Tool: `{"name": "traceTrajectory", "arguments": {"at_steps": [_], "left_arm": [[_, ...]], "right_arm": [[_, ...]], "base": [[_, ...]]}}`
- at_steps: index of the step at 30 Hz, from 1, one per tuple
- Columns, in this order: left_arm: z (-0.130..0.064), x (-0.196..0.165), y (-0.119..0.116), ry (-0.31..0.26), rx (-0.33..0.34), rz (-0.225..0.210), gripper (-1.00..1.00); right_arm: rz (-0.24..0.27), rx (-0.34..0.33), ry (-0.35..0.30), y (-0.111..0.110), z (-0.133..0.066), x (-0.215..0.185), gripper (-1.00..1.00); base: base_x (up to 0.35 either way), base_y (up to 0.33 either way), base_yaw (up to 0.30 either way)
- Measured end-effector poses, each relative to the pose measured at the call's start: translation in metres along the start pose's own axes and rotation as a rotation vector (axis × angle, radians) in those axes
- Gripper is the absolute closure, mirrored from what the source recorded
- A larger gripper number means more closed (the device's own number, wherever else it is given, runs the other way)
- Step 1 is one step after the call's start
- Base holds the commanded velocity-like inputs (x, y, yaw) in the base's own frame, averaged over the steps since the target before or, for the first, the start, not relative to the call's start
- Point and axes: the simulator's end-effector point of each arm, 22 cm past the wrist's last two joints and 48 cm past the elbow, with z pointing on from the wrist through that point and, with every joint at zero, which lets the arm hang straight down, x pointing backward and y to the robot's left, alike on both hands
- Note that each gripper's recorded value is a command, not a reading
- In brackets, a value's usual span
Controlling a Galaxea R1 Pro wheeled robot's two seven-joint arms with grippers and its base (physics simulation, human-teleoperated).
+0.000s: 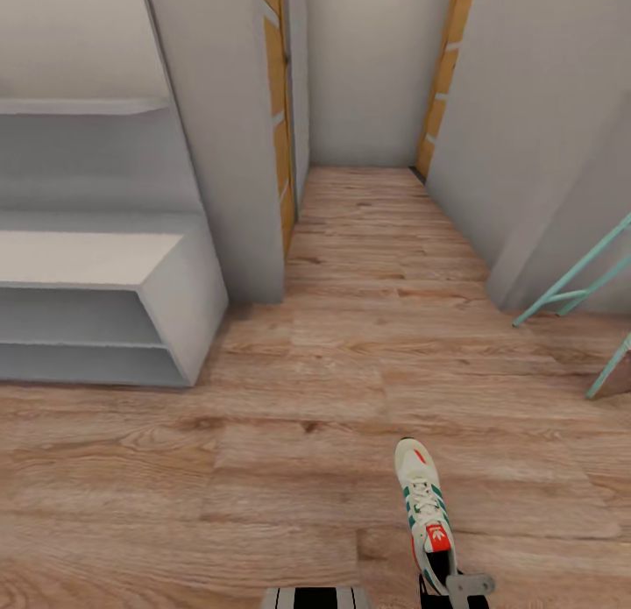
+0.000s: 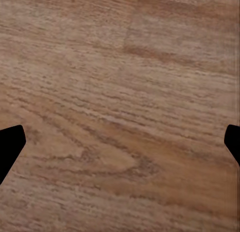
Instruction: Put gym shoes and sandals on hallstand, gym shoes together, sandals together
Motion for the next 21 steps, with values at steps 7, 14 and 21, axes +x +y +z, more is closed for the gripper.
{"name": "traceTrajectory", "arguments": {"at_steps": [7, 14, 21], "left_arm": [[0.0001, -0.0022, -0.0004, -0.006, 0.001, -0.001, -1.0], [0.0002, -0.0048, -0.0009, -0.013, 0.002, -0.002, -1.0], [0.0005, -0.0077, -0.0013, -0.02, 0.003, -0.003, -1.0]], "right_arm": [[0.001, 0.001, -0.007, -0.0005, 0.0, -0.0033, 1.0], [0.002, 0.002, -0.014, -0.001, 0.0, -0.0066, 1.0], [0.003, 0.003, -0.021, -0.0016, 0.0, -0.0099, 1.0]], "base": [[0.0, 0.0, -0.26], [0.0, 0.0, -0.259], [0.0, 0.0, -0.259]]}}
